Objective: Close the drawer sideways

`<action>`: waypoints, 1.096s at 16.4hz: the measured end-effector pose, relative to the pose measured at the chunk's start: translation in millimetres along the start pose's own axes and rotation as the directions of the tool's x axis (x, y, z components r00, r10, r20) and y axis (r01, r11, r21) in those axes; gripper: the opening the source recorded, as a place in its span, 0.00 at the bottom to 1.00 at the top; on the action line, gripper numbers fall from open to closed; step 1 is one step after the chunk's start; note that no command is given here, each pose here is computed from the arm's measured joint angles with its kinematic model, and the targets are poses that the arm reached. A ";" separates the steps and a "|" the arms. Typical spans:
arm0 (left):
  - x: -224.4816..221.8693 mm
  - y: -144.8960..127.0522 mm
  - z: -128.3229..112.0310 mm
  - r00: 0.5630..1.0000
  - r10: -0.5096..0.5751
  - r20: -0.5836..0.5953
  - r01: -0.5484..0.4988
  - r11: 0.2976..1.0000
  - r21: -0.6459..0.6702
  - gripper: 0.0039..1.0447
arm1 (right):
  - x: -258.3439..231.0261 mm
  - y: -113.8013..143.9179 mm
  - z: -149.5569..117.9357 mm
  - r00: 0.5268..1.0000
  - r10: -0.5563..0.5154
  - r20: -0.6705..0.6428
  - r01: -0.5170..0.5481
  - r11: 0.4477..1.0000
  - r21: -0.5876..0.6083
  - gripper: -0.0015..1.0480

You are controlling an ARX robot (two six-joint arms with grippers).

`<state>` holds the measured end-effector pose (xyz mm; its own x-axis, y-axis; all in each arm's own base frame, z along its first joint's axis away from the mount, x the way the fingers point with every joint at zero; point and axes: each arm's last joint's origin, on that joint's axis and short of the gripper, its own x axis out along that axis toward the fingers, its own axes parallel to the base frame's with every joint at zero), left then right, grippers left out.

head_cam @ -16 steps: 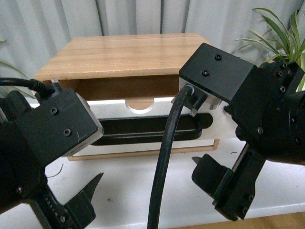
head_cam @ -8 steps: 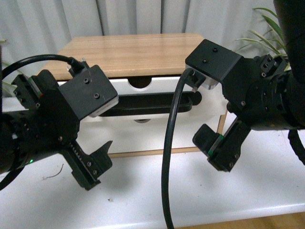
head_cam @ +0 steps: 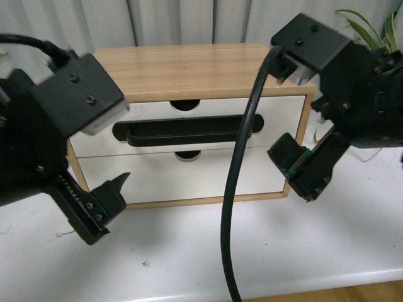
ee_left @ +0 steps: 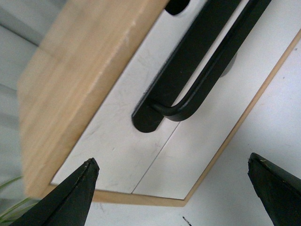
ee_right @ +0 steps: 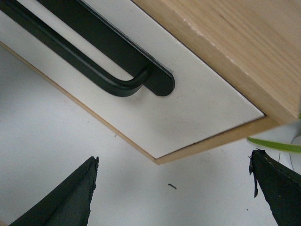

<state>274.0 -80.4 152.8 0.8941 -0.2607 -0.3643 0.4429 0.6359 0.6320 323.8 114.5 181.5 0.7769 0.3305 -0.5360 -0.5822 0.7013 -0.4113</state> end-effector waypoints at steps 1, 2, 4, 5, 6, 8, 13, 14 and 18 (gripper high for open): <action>-18.5 0.7 3.5 1.000 0.018 0.022 -0.017 1.000 -0.025 0.94 | -18.1 5.6 -3.9 1.000 -0.015 0.027 0.014 1.000 0.021 0.94; -34.6 -0.1 3.8 0.999 0.030 0.024 -0.028 0.998 -0.056 0.94 | -33.8 10.8 -9.6 0.999 -0.029 0.043 0.027 0.999 0.046 0.94; -73.1 -2.4 0.0 0.997 0.071 0.016 -0.068 0.987 -0.147 0.94 | -72.4 23.3 -26.6 0.995 -0.081 0.055 0.073 0.988 0.133 0.94; -91.6 -0.9 -1.6 0.993 0.114 0.014 -0.109 0.973 -0.206 0.94 | -92.7 28.3 -35.4 0.992 -0.114 0.059 0.102 0.978 0.182 0.94; -109.3 1.7 -4.1 0.986 0.168 0.009 -0.159 0.947 -0.279 0.94 | -112.0 33.4 -43.9 0.987 -0.149 0.060 0.132 0.964 0.232 0.94; -141.1 3.0 -19.3 0.966 0.258 -0.031 -0.246 0.870 -0.428 0.94 | -147.5 44.5 -64.5 0.971 -0.233 0.051 0.203 0.919 0.337 0.94; -170.1 -1.7 -42.4 0.933 0.353 -0.074 -0.300 0.646 -0.702 0.94 | -182.8 53.3 -84.9 0.915 -0.390 0.106 0.276 0.794 0.542 0.94; -169.9 -0.6 -42.3 0.929 0.367 -0.054 -0.294 0.638 -0.712 0.92 | -181.8 53.2 -84.7 0.912 -0.395 0.109 0.277 0.791 0.546 0.93; -174.2 -4.2 -51.3 0.896 0.439 0.069 -0.258 0.640 -0.723 0.44 | -189.8 50.1 -105.6 0.772 -0.590 0.236 0.346 0.701 0.624 0.46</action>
<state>113.0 -0.4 178.5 1.0000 -0.0042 -0.0013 0.0042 1.0000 0.0040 121.9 20.2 184.7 0.9999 -0.0099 0.0028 0.0100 0.9999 -0.0140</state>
